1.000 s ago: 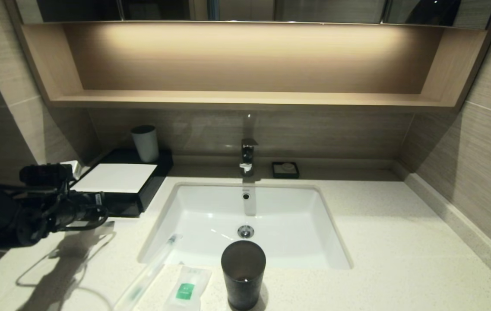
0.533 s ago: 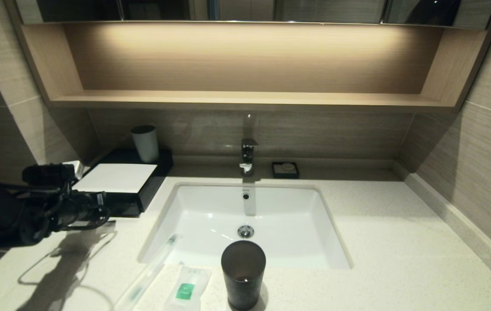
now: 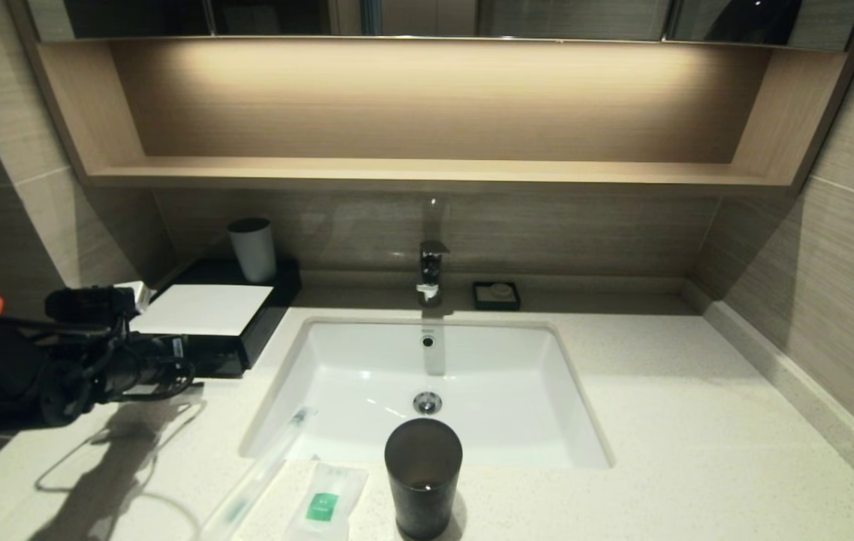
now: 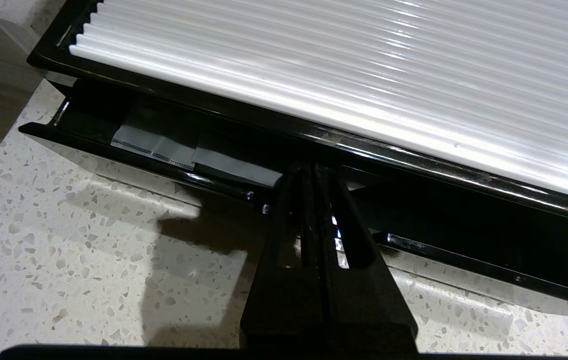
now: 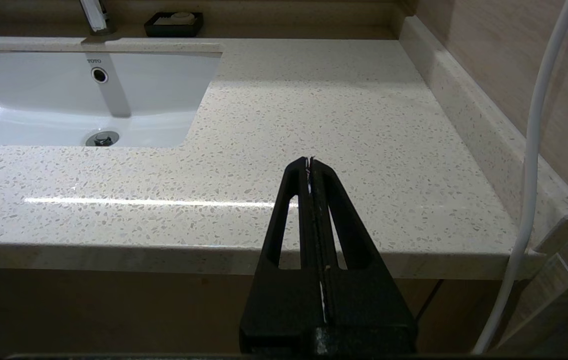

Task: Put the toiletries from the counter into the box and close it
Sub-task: Open the drawer

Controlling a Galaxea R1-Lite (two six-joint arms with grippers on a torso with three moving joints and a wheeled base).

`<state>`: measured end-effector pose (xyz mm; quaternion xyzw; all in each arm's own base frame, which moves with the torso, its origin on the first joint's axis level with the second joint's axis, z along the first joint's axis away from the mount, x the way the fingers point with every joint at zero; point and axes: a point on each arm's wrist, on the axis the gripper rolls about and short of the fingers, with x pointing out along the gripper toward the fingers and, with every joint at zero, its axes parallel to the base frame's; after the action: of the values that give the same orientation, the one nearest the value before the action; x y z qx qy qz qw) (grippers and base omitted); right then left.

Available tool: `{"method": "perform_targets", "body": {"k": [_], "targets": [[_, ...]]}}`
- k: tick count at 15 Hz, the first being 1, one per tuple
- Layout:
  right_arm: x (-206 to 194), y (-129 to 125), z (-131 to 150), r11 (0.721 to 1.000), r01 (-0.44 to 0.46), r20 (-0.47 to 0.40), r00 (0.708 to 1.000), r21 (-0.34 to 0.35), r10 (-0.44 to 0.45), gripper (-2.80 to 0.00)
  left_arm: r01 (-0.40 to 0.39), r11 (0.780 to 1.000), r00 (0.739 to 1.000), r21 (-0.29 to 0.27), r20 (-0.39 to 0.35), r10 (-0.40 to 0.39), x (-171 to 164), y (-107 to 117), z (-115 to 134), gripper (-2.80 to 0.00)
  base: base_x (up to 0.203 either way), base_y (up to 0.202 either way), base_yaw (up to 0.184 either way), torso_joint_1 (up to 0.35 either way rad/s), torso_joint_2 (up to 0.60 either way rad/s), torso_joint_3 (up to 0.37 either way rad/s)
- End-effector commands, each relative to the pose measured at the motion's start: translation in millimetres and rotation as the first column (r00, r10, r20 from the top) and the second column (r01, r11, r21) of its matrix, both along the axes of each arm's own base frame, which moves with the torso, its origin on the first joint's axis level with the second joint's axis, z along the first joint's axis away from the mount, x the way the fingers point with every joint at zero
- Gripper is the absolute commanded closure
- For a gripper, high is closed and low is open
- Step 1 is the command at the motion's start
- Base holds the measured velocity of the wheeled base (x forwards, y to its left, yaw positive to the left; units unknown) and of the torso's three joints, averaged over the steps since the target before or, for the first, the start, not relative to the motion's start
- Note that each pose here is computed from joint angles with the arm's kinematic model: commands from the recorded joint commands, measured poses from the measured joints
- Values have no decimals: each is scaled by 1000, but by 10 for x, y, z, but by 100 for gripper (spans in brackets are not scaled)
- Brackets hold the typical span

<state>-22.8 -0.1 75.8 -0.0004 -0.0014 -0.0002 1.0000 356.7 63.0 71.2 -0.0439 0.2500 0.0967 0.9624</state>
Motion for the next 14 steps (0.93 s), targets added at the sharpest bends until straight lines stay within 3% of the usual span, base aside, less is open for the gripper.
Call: {"method": "perform_targets", "body": {"k": [1, 14], "targets": [[1, 0, -4, 1000, 0, -1, 1000, -1, 0, 0, -3, 1000, 1000, 1, 3, 3, 3, 4, -3, 0, 0, 0, 0, 0, 0, 0], [0, 0, 0, 1000, 0, 0, 1000, -1, 0, 0, 14, 1000, 995, 12, -95, -13, -35, 3, -54, 0, 0, 0, 0, 0, 0, 0]]}}
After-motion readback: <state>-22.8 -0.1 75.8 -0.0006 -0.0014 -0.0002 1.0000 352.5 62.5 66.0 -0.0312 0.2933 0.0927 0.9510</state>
